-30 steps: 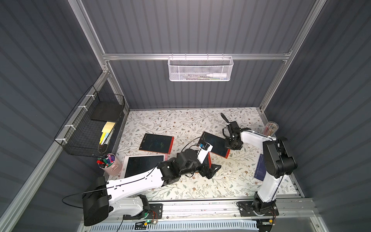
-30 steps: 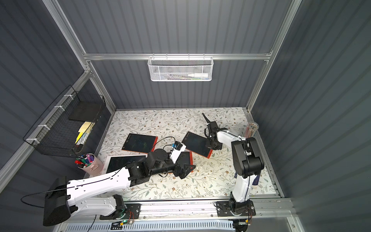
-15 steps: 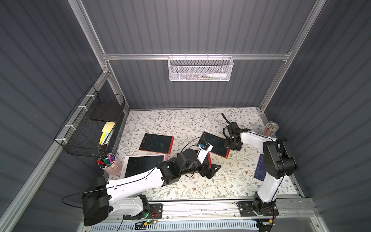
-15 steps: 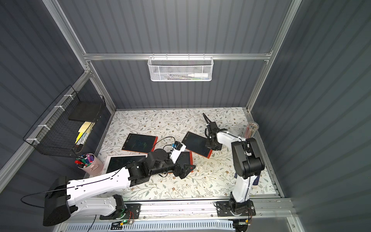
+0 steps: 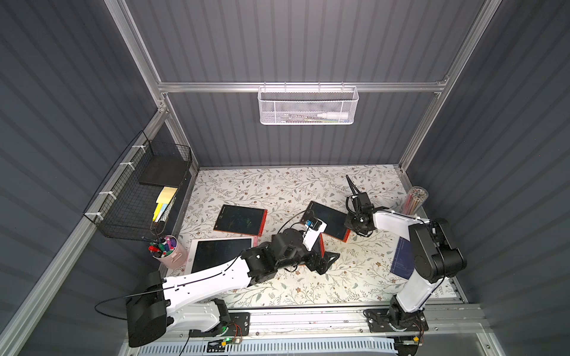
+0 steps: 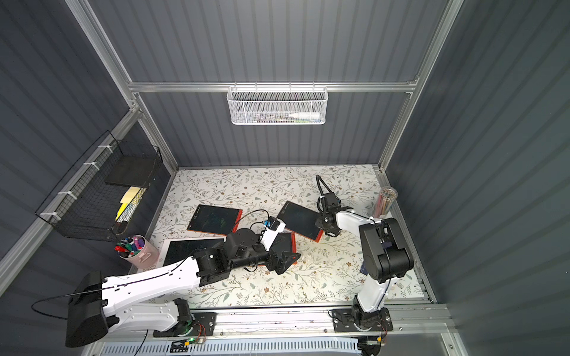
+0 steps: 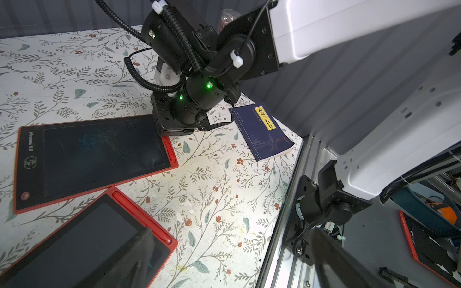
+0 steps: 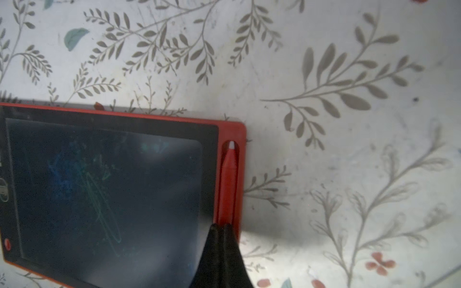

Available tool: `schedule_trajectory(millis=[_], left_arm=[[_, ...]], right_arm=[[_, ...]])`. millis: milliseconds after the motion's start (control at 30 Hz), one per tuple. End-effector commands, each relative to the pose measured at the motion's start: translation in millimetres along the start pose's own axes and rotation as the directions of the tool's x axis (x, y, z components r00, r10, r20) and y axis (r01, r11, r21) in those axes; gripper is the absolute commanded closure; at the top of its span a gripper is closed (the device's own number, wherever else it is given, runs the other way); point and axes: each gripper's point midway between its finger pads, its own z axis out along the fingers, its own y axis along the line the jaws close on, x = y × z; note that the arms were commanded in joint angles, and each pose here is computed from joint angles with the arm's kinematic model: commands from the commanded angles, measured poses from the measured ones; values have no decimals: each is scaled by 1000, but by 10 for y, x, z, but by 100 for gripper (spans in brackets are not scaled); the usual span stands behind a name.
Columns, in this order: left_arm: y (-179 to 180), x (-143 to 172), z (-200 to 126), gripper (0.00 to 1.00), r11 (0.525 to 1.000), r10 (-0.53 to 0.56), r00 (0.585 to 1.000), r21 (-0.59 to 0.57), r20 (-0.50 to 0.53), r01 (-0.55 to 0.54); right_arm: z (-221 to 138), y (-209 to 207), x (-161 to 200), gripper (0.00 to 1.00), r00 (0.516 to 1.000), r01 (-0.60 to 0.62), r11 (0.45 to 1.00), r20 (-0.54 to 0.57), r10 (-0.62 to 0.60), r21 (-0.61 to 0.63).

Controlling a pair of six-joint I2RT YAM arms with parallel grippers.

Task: Place the stylus back onto the writing tablet
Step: Place the stylus on the writing tablet.

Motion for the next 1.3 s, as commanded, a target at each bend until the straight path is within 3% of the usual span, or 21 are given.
schedule_trajectory(millis=[0, 367, 833, 1267], left_arm=[[7, -37, -43, 1, 1000, -4, 1000, 1, 19, 4], [-12, -91, -57, 1, 1000, 0, 1000, 3, 29, 0], [-6, -83, -60, 1, 1000, 3, 1000, -1, 26, -3], [3, -67, -49, 1, 1000, 0, 1000, 0, 26, 0]], right_arm=[[107, -104, 317, 100, 995, -18, 1000, -102, 20, 23], [-294, 71, -78, 100, 999, 40, 999, 10, -40, -19], [36, -27, 70, 100, 996, 52, 998, -71, -50, 33], [82, -44, 118, 100, 994, 52, 998, -94, -49, 39]])
